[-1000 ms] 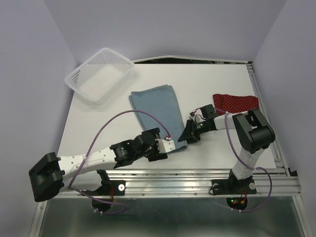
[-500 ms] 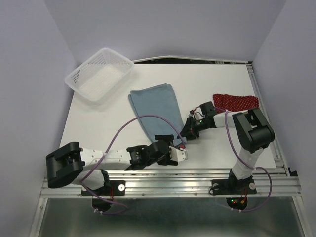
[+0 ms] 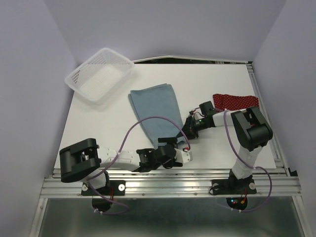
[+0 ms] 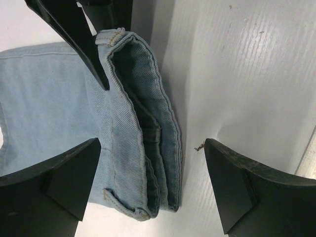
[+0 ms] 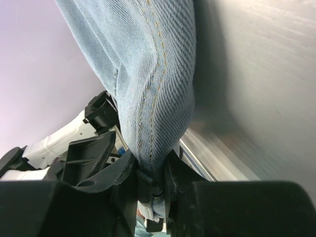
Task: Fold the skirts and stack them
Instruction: Fold the skirt
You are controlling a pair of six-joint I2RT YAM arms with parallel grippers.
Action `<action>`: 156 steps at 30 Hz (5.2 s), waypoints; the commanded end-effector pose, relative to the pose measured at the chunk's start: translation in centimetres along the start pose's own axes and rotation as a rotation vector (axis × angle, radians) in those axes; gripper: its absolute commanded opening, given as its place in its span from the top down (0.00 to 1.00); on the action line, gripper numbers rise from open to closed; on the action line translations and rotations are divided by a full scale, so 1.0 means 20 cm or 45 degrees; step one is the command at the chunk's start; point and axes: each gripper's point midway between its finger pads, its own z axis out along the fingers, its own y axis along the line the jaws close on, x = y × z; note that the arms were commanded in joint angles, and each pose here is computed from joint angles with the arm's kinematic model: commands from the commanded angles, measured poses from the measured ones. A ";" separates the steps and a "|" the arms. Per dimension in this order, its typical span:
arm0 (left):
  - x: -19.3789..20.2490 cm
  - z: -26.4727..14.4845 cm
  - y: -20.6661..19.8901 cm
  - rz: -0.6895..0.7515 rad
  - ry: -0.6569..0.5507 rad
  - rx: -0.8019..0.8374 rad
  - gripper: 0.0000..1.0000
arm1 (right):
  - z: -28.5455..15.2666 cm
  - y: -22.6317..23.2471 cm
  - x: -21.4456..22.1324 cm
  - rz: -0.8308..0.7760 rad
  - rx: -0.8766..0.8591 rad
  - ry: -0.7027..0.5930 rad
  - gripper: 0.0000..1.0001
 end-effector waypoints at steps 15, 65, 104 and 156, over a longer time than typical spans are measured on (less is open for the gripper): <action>0.11 0.08 0.11 0.005 0.167 -0.271 0.32 | -0.02 0.07 0.06 0.026 -0.074 0.073 0.99; -0.48 -0.58 -0.05 -0.065 -0.019 1.078 0.97 | 0.17 0.29 -0.65 -1.298 0.151 0.017 0.73; -0.01 0.29 0.86 0.177 0.232 0.508 0.91 | 0.27 0.30 -0.48 -1.160 -0.069 0.185 0.76; -0.08 0.08 0.78 -1.517 -0.203 0.584 0.42 | -0.10 0.43 0.01 -0.780 -0.197 0.025 0.42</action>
